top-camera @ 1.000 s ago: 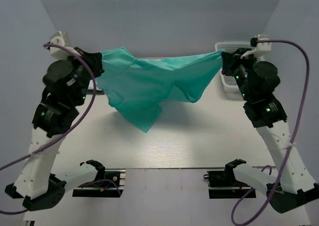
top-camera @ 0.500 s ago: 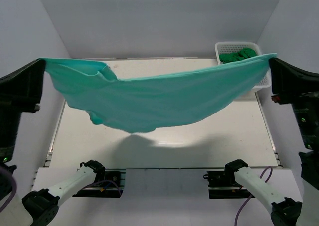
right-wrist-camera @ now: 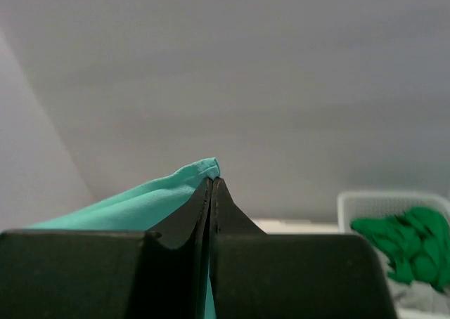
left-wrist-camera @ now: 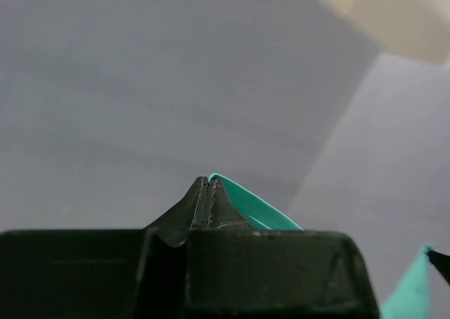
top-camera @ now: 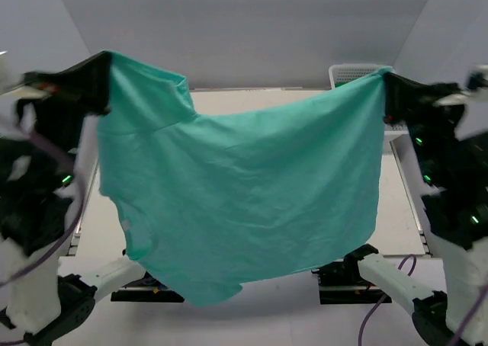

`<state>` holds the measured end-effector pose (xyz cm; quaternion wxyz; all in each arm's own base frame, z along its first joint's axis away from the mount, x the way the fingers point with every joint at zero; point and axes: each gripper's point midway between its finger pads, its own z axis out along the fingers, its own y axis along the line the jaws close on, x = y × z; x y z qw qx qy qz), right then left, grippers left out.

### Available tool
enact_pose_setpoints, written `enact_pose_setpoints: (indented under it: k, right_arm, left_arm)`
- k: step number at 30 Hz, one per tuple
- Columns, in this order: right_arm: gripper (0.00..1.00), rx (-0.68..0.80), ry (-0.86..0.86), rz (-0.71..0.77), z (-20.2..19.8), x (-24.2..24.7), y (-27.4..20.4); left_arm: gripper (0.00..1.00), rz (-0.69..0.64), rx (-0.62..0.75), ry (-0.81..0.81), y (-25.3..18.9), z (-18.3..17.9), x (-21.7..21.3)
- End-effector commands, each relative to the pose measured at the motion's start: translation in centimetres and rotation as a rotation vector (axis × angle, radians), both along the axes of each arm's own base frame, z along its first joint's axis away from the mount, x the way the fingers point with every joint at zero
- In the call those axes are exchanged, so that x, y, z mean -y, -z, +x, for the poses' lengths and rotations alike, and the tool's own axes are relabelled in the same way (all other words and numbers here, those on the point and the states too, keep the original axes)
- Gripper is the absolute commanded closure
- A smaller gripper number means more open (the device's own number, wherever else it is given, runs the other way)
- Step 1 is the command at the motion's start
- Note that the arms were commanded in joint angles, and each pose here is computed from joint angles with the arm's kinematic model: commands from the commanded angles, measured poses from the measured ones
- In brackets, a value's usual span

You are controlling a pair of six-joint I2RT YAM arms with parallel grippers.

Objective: Fold and stack the t-shirts
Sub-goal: Flatten out the tshirt

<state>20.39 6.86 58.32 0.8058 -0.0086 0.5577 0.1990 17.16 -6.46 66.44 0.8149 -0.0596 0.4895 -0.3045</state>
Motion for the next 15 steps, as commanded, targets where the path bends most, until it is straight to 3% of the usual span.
enact_pose_setpoints:
  k: [1, 7, 11, 13, 15]
  right_arm:
    - [1.00, -0.179, 0.157, -0.012, 7.4, 0.0, 5.7]
    - [1.00, -0.472, 0.317, -0.091, 17.0, -1.1, 19.6]
    - [1.00, -0.634, 0.340, -0.164, 21.6, -2.4, 28.1]
    - [1.00, -0.752, 0.358, -0.221, 24.3, -2.7, 33.5]
    - [1.00, -0.791, 0.343, -0.247, 25.9, -3.2, 35.1]
  left_arm:
    - [1.00, 0.089, -0.258, -0.204, 7.9, 10.7, 1.7]
    - [1.00, 0.251, -0.582, -0.406, 22.0, 23.3, 4.8]
    - [1.00, 0.344, -0.806, -0.552, 32.9, 30.1, 3.8]
    - [1.00, 0.379, -0.863, -0.543, 36.5, 32.4, 3.9]
    - [1.00, 0.463, -0.970, -0.533, 43.1, 35.3, 4.4]
